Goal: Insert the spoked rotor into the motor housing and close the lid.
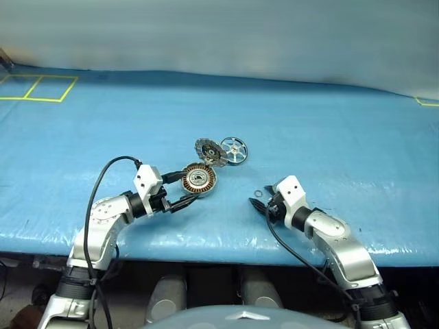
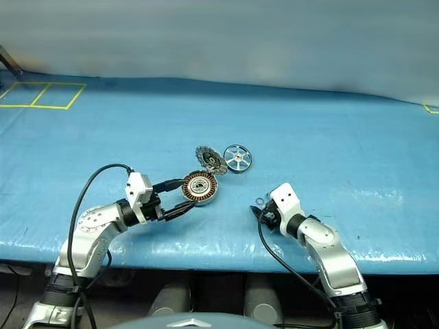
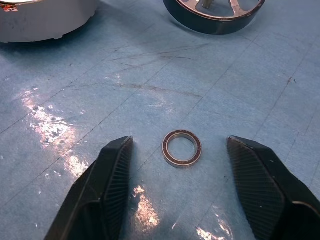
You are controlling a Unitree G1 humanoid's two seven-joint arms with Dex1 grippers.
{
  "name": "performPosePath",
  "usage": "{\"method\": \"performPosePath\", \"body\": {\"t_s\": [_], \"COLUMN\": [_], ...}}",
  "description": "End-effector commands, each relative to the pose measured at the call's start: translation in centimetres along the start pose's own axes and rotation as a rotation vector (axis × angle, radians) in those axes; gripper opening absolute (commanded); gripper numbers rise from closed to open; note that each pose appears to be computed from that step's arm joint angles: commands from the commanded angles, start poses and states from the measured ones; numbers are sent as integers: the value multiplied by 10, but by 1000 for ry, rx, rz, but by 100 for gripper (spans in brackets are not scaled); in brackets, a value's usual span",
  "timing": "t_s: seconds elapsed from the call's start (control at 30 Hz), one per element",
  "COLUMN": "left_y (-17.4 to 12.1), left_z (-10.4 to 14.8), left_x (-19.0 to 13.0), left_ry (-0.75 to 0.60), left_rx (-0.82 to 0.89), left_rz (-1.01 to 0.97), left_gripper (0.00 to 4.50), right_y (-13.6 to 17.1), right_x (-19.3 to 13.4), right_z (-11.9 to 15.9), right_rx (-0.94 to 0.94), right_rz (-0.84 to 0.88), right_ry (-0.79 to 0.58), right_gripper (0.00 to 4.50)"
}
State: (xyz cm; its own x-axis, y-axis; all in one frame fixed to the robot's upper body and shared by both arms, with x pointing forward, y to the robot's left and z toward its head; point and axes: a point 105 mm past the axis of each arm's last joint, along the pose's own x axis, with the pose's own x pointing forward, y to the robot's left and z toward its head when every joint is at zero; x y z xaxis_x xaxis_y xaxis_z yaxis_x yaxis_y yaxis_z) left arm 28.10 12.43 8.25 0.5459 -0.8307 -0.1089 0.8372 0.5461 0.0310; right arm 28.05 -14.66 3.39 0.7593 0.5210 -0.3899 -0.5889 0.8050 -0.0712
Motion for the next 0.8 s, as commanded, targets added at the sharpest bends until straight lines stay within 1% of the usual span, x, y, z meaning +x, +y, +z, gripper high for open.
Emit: {"method": "performPosePath", "body": {"t_s": [0.03, 0.23, 0.33, 0.43, 0.47, 0.63, 0.8], "left_y": [-3, -4, -5, -6, -6, -7, -3], "left_z": [17, 15, 13, 9, 7, 3, 3], "left_x": [0, -2, -2, -2, -3, -2, -5], "left_ry": [-70, -82, -80, -67, -63, -58, -71], "left_rx": [51, 48, 60, 64, 60, 56, 63], "left_rz": [2, 10, 20, 24, 24, 35, 61], "left_gripper": [385, 385, 385, 385, 385, 385, 385], "right_y": [-7, -6, -7, -8, -8, -5, 4], "right_x": [-5, -4, -4, -2, -1, -1, -1], "right_z": [4, 0, 1, 1, 1, 7, 26], "right_rx": [-1, 25, 37, 36, 36, 38, -9], "right_rz": [-21, -14, -21, -29, -29, -12, 46], "right_ry": [-7, 4, 3, 9, 10, -17, -80], "right_gripper": [225, 225, 174, 78, 71, 71, 71]}}
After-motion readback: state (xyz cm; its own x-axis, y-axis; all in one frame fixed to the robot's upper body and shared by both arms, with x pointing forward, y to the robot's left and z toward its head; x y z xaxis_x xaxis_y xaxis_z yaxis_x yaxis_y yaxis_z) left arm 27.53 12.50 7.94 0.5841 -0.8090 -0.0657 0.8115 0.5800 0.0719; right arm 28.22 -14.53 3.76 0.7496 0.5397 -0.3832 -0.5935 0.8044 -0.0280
